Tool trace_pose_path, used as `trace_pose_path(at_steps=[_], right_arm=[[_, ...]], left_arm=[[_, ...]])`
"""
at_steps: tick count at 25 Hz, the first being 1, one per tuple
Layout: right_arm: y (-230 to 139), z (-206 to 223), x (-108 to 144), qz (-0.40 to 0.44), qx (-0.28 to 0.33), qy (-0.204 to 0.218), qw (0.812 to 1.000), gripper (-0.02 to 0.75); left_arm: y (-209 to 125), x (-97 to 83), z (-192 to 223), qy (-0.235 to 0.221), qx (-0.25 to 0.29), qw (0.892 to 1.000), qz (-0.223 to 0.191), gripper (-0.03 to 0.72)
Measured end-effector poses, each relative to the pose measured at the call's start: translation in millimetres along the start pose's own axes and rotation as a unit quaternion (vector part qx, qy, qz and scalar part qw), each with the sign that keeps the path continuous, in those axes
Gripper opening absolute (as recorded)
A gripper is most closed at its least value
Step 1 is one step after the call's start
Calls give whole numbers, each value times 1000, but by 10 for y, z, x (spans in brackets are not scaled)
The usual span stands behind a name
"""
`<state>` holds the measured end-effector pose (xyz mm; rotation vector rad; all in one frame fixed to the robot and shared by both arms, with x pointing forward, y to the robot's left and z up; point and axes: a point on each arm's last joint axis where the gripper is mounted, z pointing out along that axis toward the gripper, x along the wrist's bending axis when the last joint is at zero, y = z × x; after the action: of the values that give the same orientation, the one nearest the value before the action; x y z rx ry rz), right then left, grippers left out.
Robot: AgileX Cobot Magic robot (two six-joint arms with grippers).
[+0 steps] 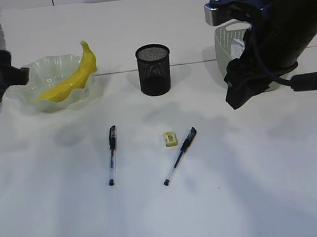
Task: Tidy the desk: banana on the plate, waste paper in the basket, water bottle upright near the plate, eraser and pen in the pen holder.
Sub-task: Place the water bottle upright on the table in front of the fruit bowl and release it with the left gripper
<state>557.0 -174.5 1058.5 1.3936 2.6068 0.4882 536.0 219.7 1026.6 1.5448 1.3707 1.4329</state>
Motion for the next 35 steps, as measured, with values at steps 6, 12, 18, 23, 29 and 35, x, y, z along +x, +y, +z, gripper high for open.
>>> trace_pose_path(at_steps=[6,12,18,23,29,35], right_arm=[[-2,0,0,0,1,0,1000,428],[-9,0,6,1,5,3,1000,428],[-12,0,7,1,7,4,1000,428],[-11,0,10,2,6,5,1000,428],[-11,0,11,2,6,6,1000,428],[-11,0,11,3,6,6,1000,428]], left_arm=[[33,-148,-36,-93,0,993,-67,415],[30,-182,-33,-123,7,987,-108,415],[-40,-47,81,-165,32,979,-115,415],[-95,76,150,-179,48,976,-116,415],[-188,225,202,-172,59,974,-132,415],[-318,289,243,-212,52,968,-127,415]])
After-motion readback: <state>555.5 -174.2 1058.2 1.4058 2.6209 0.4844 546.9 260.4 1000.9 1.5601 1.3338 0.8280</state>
